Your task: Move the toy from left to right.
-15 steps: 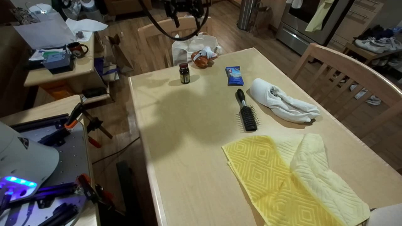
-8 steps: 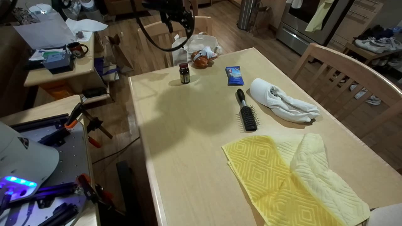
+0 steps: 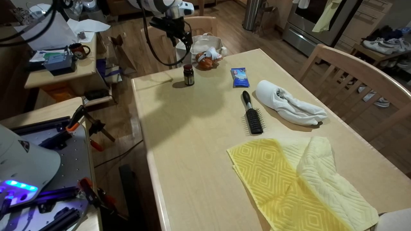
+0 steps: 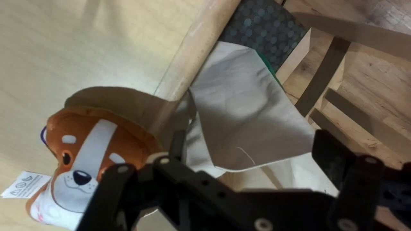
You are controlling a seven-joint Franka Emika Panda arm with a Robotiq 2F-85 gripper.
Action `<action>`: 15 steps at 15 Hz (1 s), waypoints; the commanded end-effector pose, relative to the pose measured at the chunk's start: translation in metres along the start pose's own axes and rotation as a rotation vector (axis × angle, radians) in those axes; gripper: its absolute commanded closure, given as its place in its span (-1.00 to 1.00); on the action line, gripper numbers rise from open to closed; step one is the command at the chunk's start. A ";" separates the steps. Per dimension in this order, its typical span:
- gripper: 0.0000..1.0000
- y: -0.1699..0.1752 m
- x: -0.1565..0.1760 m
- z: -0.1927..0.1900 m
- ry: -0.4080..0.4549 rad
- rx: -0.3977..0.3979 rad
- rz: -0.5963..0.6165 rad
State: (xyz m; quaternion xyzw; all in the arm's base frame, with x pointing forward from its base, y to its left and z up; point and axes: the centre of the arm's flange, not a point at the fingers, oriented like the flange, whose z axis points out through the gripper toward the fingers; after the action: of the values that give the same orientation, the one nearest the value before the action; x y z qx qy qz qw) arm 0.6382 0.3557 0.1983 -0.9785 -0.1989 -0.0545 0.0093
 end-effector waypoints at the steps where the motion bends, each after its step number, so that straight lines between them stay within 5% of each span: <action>1: -1.00 -0.008 0.004 -0.002 0.007 -0.010 0.020; 2: -1.00 -0.008 0.007 -0.009 0.021 -0.027 0.039; 3: -1.00 0.051 -0.016 -0.053 0.032 -0.032 0.056; 8: -1.00 0.132 0.012 -0.130 0.078 -0.123 0.161; 11: -1.00 0.190 0.021 -0.192 0.013 -0.089 0.206; 15: -1.00 0.199 0.030 -0.234 -0.099 0.009 0.167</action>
State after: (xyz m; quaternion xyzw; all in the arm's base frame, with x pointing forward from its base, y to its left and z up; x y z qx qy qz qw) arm 0.7052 0.1672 0.4123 -0.9945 -0.0918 -0.0469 -0.0210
